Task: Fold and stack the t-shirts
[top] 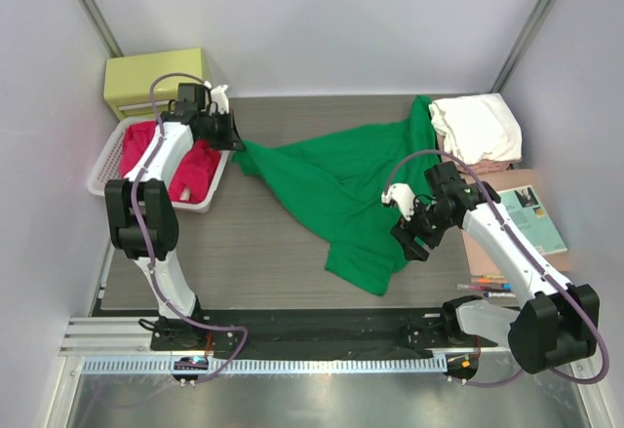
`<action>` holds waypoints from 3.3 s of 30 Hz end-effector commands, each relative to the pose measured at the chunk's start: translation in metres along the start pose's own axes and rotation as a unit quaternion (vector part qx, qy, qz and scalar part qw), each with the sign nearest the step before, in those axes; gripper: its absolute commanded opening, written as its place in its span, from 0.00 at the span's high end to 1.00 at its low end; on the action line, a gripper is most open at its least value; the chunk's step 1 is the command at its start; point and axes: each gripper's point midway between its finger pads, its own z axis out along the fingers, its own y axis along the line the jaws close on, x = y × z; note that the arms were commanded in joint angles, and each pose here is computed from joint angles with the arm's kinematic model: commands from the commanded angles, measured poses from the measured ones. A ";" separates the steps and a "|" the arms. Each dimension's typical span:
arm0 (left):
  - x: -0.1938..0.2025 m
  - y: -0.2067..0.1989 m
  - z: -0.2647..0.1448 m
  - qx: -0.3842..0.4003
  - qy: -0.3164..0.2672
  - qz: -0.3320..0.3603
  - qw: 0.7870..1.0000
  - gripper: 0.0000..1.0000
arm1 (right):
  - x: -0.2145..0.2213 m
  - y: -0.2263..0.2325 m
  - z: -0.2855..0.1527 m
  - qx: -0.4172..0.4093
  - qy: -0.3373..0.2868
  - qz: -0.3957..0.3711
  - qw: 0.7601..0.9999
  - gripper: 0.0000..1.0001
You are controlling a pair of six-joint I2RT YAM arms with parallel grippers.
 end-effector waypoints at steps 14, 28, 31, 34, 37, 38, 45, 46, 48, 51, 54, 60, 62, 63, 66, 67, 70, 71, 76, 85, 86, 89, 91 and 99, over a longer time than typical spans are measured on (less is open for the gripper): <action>-0.062 0.030 0.012 -0.110 -0.020 0.026 0.993 1.00 | -0.054 -0.052 0.021 0.068 -0.074 0.048 0.994 0.25; -0.053 0.026 0.000 -0.113 -0.033 0.037 0.992 1.00 | -0.055 0.064 0.069 -0.018 0.016 -0.112 0.993 0.29; -0.052 0.025 -0.006 -0.117 -0.035 0.041 0.992 1.00 | -0.051 0.076 0.071 -0.036 0.021 -0.129 0.991 0.29; -0.051 0.024 -0.009 -0.117 -0.039 0.043 0.991 1.00 | -0.046 0.090 0.079 -0.052 0.030 -0.149 0.987 0.29; -0.047 0.024 -0.011 -0.119 -0.038 0.047 0.991 1.00 | -0.038 0.094 0.095 -0.050 0.058 -0.175 0.982 0.29; -0.045 0.025 -0.011 -0.120 -0.036 0.048 0.991 1.00 | -0.035 0.099 0.103 -0.058 0.071 -0.184 0.979 0.29; -0.042 0.026 -0.014 -0.126 -0.033 0.051 0.990 1.00 | -0.050 0.122 0.124 -0.076 0.088 -0.232 0.966 0.32; -0.041 0.026 -0.013 -0.125 -0.033 0.052 0.990 1.00 | -0.052 0.124 0.124 -0.077 0.085 -0.234 0.965 0.33; -0.042 0.026 -0.015 -0.126 -0.035 0.052 0.990 1.00 | -0.055 0.123 0.127 -0.074 0.082 -0.238 0.965 0.33; -0.040 0.025 -0.015 -0.124 -0.034 0.054 0.990 1.00 | -0.058 0.120 0.129 -0.066 0.076 -0.245 0.964 0.34; -0.038 0.025 -0.014 -0.121 -0.031 0.053 0.991 1.00 | -0.063 0.118 0.133 -0.060 0.070 -0.250 0.964 0.34; -0.037 0.023 -0.015 -0.118 -0.031 0.056 0.991 1.00 | -0.067 0.119 0.148 -0.065 0.068 -0.250 0.964 0.83; -0.036 0.024 -0.016 -0.119 -0.029 0.056 0.991 1.00 | -0.066 0.118 0.153 -0.067 0.073 -0.248 0.964 0.99; -0.036 0.025 -0.015 -0.120 -0.029 0.055 0.991 1.00 | -0.065 0.119 0.153 -0.067 0.074 -0.247 0.964 0.99; -0.034 0.022 -0.014 -0.113 -0.027 0.055 0.992 1.00 | -0.066 0.113 0.150 -0.048 0.066 -0.250 0.965 0.99; -0.033 0.023 -0.013 -0.112 -0.025 0.055 0.992 1.00 | -0.074 0.107 0.142 -0.025 0.052 -0.254 0.965 0.99; -0.030 0.021 -0.011 -0.106 -0.021 0.054 0.993 1.00 | -0.099 0.089 0.115 0.028 0.013 -0.257 0.966 0.99; -0.028 0.022 -0.010 -0.104 -0.021 0.054 0.993 1.00 | -0.126 0.084 0.088 0.050 -0.034 -0.256 0.965 0.99; -0.020 0.009 -0.020 -0.083 -0.021 0.058 0.995 1.00 | -0.180 0.031 -0.001 0.140 -0.135 -0.214 0.957 0.99; -0.029 -0.044 -0.115 -0.059 -0.117 0.092 0.987 1.00 | -0.167 -0.060 -0.160 0.342 -0.264 -0.061 0.900 0.99; -0.031 -0.059 -0.139 -0.050 -0.139 0.102 0.984 1.00 | -0.162 -0.063 -0.172 0.353 -0.275 -0.053 0.893 0.99; -0.020 -0.074 -0.175 -0.050 -0.163 0.127 0.977 1.00 | -0.137 -0.070 -0.223 0.424 -0.298 -0.030 0.855 0.99; -0.017 -0.091 -0.222 -0.058 -0.218 0.152 0.962 1.00 | -0.120 -0.068 -0.253 0.470 -0.305 -0.011 0.828 0.99; 0.014 -0.113 -0.332 -0.115 -0.367 0.219 0.897 1.00 | -0.108 -0.040 -0.350 0.536 -0.395 0.036 0.745 0.99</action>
